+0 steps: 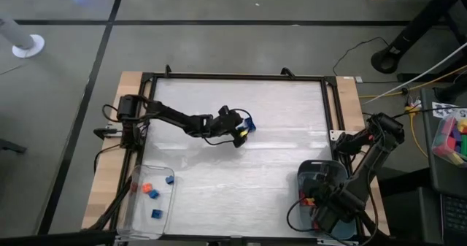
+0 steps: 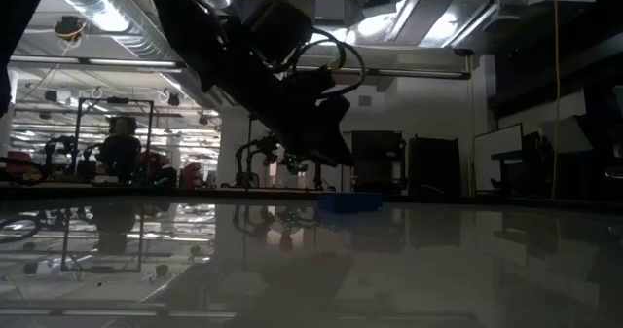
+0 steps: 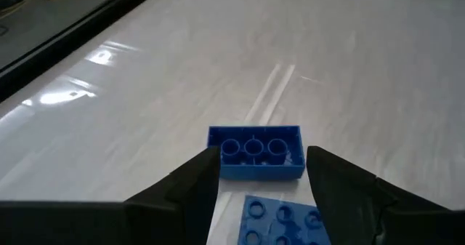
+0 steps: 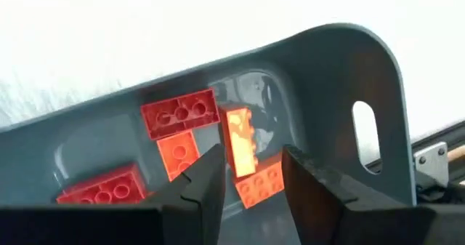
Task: Sort blocks by size
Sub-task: Put the large blue game piece into the blue bin
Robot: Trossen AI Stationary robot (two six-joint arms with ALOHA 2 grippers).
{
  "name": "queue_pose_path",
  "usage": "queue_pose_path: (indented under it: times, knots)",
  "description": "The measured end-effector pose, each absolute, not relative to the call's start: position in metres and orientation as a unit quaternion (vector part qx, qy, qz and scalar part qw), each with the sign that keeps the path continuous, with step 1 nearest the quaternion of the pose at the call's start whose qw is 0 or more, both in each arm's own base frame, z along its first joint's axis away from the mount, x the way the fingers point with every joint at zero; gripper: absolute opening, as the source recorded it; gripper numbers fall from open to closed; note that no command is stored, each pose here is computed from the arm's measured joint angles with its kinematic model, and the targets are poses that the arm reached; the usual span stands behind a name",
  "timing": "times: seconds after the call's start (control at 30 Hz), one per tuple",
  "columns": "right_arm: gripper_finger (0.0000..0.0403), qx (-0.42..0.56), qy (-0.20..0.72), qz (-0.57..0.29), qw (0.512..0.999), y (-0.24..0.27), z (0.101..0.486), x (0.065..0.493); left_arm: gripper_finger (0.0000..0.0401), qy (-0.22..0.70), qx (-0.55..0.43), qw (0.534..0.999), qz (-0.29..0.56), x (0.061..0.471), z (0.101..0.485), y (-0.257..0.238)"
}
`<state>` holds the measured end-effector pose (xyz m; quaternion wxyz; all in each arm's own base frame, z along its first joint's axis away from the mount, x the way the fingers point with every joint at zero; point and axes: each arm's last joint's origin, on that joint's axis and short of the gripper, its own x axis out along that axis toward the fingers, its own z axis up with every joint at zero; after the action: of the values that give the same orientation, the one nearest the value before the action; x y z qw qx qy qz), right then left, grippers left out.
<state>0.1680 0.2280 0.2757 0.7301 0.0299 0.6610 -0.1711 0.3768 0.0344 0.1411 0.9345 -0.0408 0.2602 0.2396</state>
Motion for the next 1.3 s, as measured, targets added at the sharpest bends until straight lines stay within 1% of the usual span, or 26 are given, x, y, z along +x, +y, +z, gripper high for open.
queue_pose_path:
  times: [0.17, 0.4, 0.5, 0.6, 0.7, 0.8, 0.93, 1.17, 1.3]
  knots:
    - [0.0135, 0.038, 0.648, -0.155, 0.745, 0.231, 0.290, 0.170, 0.0193, 0.273, -0.038, 0.931, 0.240, 0.377, 0.134, 0.035]
    - [0.0136, 0.031, 0.578, -0.140, 0.803, 0.233, 0.315, 0.177, 0.0193, 0.293, -0.067, 0.922, 0.243, 0.377, 0.116, 0.044]
    - [0.0136, -0.001, 0.525, -0.154, 0.837, 0.232, 0.318, 0.181, 0.0193, 0.295, -0.090, 0.921, 0.237, 0.378, 0.112, 0.045]
    - [0.0136, -0.032, 0.449, -0.188, 0.873, 0.228, 0.317, 0.187, 0.0193, 0.303, -0.109, 0.919, 0.228, 0.377, 0.112, 0.043]
    - [0.0136, -0.036, 0.387, -0.225, 0.894, 0.221, 0.314, 0.199, 0.0193, 0.312, -0.129, 0.917, 0.215, 0.375, 0.117, 0.035]
    - [0.0136, -0.014, 0.357, -0.258, 0.897, 0.210, 0.309, 0.215, 0.0193, 0.321, -0.137, 0.915, 0.204, 0.372, 0.121, 0.027]
    - [0.0136, 0.023, 0.343, -0.295, 0.892, 0.193, 0.291, 0.239, 0.0193, 0.323, -0.141, 0.916, 0.192, 0.371, 0.127, 0.015]
    - [0.0136, 0.100, 0.336, -0.346, 0.870, 0.156, 0.255, 0.273, 0.0193, 0.337, -0.126, 0.917, 0.171, 0.369, 0.127, -0.004]
    - [0.0136, 0.140, 0.328, -0.369, 0.858, 0.134, 0.240, 0.287, 0.0193, 0.341, -0.114, 0.919, 0.161, 0.365, 0.138, -0.008]
